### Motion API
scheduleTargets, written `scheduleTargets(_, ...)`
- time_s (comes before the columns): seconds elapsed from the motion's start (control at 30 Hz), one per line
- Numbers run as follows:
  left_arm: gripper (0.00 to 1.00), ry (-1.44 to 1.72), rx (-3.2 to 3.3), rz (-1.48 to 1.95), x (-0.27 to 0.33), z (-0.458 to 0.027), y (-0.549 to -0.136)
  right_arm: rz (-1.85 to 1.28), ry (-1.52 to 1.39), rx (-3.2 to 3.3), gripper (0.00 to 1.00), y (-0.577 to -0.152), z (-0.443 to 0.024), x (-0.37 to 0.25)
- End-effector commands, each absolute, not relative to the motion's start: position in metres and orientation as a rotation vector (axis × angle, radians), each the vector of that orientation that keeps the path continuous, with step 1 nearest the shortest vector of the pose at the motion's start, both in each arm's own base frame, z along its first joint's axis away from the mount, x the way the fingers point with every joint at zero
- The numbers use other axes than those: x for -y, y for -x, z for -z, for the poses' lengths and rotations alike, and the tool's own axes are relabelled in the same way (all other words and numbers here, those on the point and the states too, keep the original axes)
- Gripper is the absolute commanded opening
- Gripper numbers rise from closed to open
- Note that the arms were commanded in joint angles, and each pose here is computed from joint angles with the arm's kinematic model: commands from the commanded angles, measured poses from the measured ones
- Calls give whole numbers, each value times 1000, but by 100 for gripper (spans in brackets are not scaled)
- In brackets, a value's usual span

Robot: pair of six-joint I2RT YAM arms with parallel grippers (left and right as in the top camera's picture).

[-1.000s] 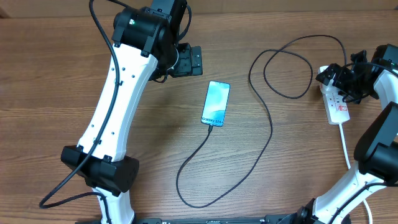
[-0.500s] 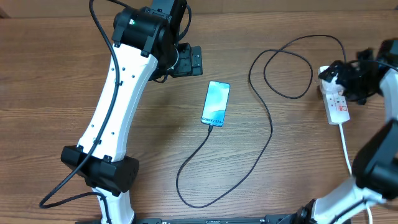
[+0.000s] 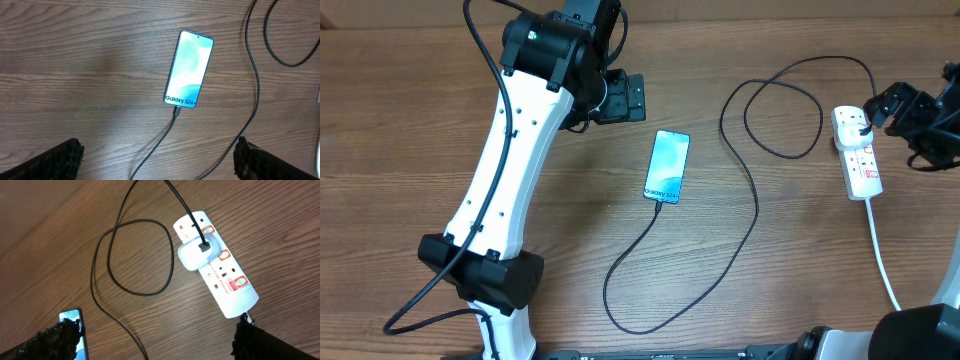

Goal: Plug charger to phone and switch on socket

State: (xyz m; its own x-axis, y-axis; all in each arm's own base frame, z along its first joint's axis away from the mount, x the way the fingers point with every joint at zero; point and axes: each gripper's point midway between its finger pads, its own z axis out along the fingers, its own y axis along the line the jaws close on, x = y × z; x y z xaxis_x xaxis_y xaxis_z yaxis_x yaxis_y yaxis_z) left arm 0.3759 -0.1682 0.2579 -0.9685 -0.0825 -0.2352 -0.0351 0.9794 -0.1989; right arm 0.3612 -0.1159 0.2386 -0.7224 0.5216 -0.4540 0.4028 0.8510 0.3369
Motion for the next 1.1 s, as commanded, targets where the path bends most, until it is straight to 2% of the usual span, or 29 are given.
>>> scheduleTargets(0.0, 99, 65, -2875, 267, 166, -257, -379, -272, -676, -2458, 100, -363, -246, 119)
scheduleTargets(1.07, 100, 23, -2856, 193, 158, -257, -383, -272, -676, -2458, 100, -363, -246, 119)
